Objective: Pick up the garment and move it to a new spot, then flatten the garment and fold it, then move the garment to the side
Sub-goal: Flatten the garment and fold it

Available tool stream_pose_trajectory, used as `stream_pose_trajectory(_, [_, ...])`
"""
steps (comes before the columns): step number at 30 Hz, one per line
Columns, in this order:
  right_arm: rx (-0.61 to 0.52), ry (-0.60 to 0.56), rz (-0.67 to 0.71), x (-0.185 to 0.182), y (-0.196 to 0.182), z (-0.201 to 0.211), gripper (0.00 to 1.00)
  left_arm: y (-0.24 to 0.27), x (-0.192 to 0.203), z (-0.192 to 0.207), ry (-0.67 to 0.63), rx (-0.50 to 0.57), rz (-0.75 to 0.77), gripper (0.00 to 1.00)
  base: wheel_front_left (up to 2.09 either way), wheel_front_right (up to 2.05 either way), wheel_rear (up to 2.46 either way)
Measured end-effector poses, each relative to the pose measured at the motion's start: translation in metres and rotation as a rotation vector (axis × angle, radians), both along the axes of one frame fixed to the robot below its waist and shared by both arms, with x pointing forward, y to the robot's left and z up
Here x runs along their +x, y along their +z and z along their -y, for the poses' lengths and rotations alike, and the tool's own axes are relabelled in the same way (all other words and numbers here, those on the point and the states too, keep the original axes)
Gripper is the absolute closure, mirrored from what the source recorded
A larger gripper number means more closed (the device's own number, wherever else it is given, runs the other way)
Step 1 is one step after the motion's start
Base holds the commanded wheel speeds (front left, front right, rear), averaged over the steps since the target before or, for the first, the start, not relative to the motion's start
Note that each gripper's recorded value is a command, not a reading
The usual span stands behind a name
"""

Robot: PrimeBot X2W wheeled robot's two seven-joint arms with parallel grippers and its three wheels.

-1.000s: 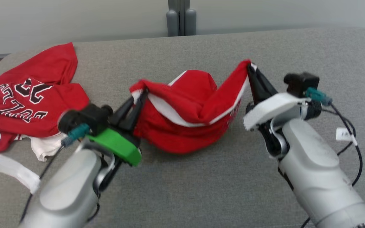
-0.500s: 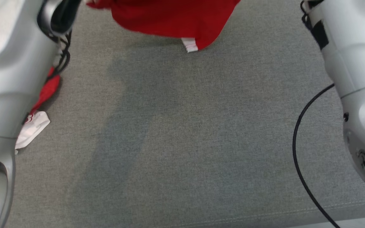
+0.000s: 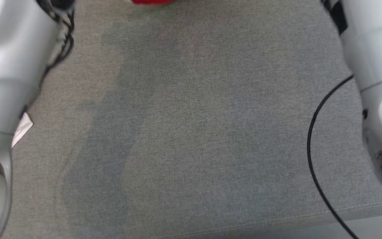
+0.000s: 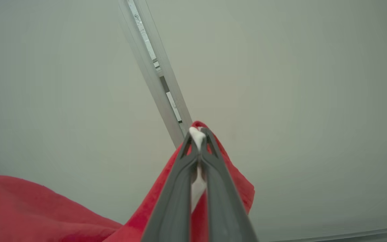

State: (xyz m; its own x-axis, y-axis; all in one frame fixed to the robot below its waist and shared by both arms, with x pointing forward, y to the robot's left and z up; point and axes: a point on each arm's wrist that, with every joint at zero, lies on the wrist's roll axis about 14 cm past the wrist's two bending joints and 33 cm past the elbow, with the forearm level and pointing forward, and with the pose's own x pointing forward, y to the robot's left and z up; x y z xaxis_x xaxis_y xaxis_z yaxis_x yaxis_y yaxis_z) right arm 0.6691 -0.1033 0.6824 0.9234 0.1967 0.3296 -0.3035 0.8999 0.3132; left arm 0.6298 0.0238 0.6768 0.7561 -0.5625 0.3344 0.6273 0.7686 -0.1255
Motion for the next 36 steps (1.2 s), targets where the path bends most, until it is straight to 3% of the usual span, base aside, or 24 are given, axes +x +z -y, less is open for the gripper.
stream_pose_trajectory(9, [0.010, 0.008, -0.203, -0.046, -0.109, 0.009, 1.00, -0.084, -0.049, -0.018, 0.016, -0.088, -0.183, 1.00, 0.00, 0.00, 0.00])
stream_pose_trajectory(18, [0.047, 0.024, -0.390, -0.131, -0.194, 0.019, 1.00, -0.161, -0.143, -0.037, 0.101, -0.153, -0.358, 1.00, 0.00, 0.00, 0.00])
stream_pose_trajectory(25, [0.093, 0.011, -0.488, -0.196, -0.229, 0.034, 1.00, -0.201, -0.222, -0.031, 0.095, -0.104, -0.460, 1.00, 0.00, 0.00, 0.00])
stream_pose_trajectory(36, [0.150, -0.040, -0.577, -0.280, -0.255, 0.062, 1.00, -0.234, -0.309, -0.020, 0.054, -0.045, -0.570, 1.00, 0.00, 0.00, 0.00])
